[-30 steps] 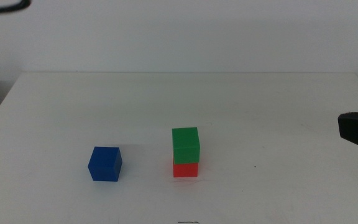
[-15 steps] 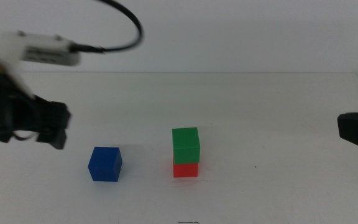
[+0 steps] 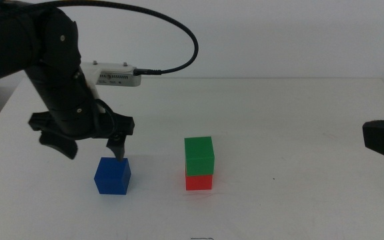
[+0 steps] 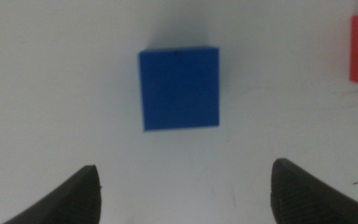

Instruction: Stack red cubes first, then green, then blue cubes in a specific spot.

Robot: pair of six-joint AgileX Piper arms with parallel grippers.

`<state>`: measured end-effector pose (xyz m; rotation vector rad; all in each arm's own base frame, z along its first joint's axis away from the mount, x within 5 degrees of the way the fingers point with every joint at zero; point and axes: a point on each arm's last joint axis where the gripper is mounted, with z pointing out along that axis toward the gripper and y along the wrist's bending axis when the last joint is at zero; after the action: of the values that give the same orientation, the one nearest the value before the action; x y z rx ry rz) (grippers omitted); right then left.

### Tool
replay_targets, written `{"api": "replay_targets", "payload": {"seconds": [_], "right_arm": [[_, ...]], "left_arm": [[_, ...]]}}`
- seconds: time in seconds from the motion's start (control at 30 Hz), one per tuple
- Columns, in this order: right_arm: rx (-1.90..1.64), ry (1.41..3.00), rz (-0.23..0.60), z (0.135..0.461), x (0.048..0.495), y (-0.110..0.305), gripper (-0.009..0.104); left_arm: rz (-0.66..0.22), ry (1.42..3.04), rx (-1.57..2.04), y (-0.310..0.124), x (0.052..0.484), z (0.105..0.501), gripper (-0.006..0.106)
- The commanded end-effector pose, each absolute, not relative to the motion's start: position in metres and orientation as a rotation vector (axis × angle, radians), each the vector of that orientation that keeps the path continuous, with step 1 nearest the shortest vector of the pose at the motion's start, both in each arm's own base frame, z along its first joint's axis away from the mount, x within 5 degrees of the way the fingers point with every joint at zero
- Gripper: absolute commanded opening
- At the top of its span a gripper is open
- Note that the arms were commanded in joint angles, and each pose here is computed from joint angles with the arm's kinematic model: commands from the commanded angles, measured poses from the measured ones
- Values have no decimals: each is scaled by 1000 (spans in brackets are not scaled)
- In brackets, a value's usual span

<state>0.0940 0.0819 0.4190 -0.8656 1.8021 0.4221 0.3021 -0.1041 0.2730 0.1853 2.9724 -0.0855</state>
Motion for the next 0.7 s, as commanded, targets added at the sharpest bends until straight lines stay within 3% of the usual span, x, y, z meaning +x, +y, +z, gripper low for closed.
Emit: {"api": "replay_targets", "payload": {"seconds": [0.0,0.07,0.13,0.67], "right_arm": [[-811,1716,424,433,95,80,94],[-811,1716,424,433,95,80,94],[-811,1716,424,433,95,80,94],[-812,1716,424,433,95,80,94]], "left_arm": [[-194,2922,180,-103,312,284,94],[-274,2938,169,-99,321,275,94],[-302,2946,168,-98,327,265,94],[-275,3021,211,-104,354,205,94]]}}
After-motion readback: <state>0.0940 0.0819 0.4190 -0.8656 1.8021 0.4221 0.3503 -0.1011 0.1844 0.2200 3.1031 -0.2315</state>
